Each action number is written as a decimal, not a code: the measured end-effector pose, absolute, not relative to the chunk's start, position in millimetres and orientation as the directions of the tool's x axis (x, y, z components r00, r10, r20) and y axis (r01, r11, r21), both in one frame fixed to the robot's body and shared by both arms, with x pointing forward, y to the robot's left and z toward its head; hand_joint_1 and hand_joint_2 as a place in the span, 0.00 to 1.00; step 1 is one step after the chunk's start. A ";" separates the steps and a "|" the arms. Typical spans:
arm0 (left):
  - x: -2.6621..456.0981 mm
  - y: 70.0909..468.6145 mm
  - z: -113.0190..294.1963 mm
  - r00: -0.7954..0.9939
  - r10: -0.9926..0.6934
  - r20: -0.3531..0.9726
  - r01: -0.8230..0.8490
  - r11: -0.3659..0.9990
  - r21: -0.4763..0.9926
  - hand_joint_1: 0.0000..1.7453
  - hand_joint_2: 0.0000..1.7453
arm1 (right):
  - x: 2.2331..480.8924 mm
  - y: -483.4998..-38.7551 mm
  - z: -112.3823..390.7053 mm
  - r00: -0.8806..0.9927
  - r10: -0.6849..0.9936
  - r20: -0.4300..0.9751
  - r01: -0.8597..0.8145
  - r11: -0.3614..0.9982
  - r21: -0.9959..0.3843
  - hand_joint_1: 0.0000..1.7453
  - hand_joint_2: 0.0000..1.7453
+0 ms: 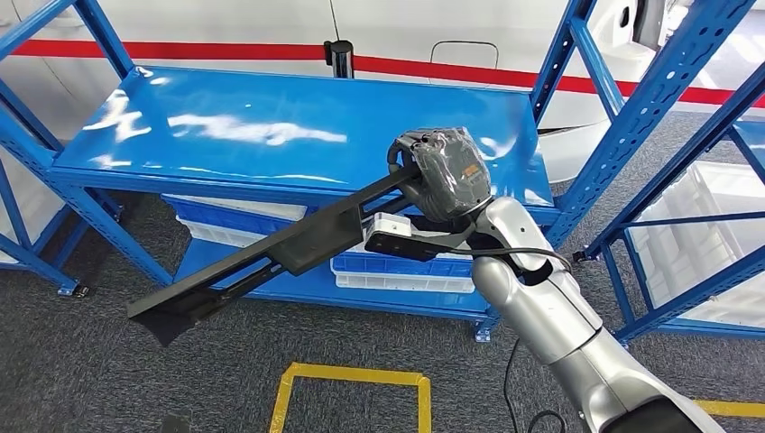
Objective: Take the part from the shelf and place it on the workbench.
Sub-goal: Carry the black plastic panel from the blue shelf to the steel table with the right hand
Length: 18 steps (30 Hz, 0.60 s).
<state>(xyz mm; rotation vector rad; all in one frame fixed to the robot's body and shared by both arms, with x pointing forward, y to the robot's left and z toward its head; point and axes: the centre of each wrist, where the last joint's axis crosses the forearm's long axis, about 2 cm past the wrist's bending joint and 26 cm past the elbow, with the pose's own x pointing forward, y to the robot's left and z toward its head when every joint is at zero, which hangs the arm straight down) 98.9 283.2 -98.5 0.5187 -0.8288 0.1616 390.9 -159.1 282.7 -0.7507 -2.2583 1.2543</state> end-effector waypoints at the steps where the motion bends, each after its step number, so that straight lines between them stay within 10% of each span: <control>1: 98.8 283.2 -98.5 0.672 -0.062 0.738 -0.334 0.864 0.376 0.00 1.00 | 390.8 -159.1 282.4 -0.752 0.649 0.119 0.240 0.438 -0.866 0.87 1.00; 18: 97.7 284.0 -98.8 0.673 -0.063 0.737 -0.334 0.864 0.378 0.00 1.00 | 390.3 -154.2 284.9 -0.758 0.641 0.120 0.238 0.443 -0.864 0.87 1.00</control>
